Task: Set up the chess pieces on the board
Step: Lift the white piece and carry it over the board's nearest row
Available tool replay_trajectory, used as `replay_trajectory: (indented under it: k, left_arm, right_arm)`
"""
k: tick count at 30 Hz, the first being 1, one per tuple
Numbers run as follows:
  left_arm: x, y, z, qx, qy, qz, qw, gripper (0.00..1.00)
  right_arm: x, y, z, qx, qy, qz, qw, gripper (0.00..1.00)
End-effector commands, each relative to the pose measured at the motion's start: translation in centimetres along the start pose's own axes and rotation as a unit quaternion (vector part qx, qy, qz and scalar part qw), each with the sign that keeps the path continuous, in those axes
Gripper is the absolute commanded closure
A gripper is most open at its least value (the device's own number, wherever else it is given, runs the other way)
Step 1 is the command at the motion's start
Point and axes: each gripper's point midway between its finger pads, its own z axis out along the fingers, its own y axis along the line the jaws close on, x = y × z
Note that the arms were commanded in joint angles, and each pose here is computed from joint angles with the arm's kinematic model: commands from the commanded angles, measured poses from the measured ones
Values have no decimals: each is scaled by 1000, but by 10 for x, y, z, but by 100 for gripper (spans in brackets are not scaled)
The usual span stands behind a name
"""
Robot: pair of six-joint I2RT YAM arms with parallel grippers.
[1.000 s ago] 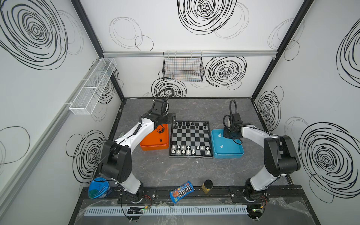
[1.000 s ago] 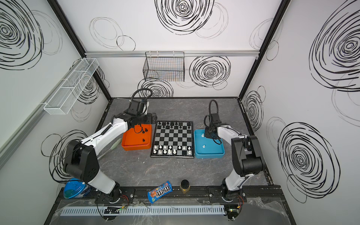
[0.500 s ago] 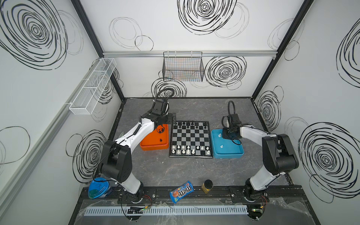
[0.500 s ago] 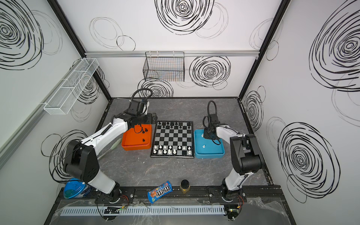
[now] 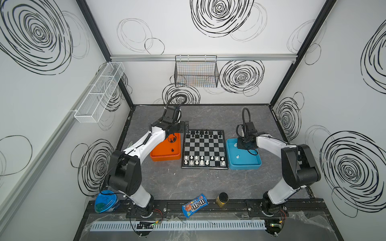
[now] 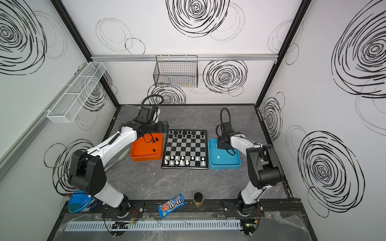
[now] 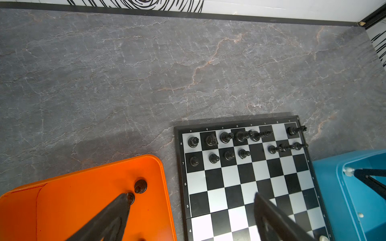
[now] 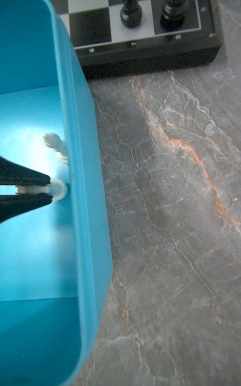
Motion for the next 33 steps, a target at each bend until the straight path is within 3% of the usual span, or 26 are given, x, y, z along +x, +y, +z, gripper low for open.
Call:
replay_trajectory:
  k: [1,7,17,23,33]
  left_arm:
    - [-7,0,0,4,-9,-2,1000,4]
    - [-6,1,1,3,-7,-1,1000,4]
    - [-5,6,4,-7,-5,-2,1000,4]
    - [-5,8,5,-10,-4,-4,1000,4]
    - [-5,10,5,-11,-4,-6,1000,4]
  right_arm:
    - [-14,2,-31,9,-30,-5,999,95]
    - [-11,17,-67,-3,-46,-24,999,96]
    - [33,87,-103,-69,-44,-61,995,96]
    - [69,124,-104,-104,-29,-68,992,96]
    - [105,149,-87,-102,-6,-79,992,96]
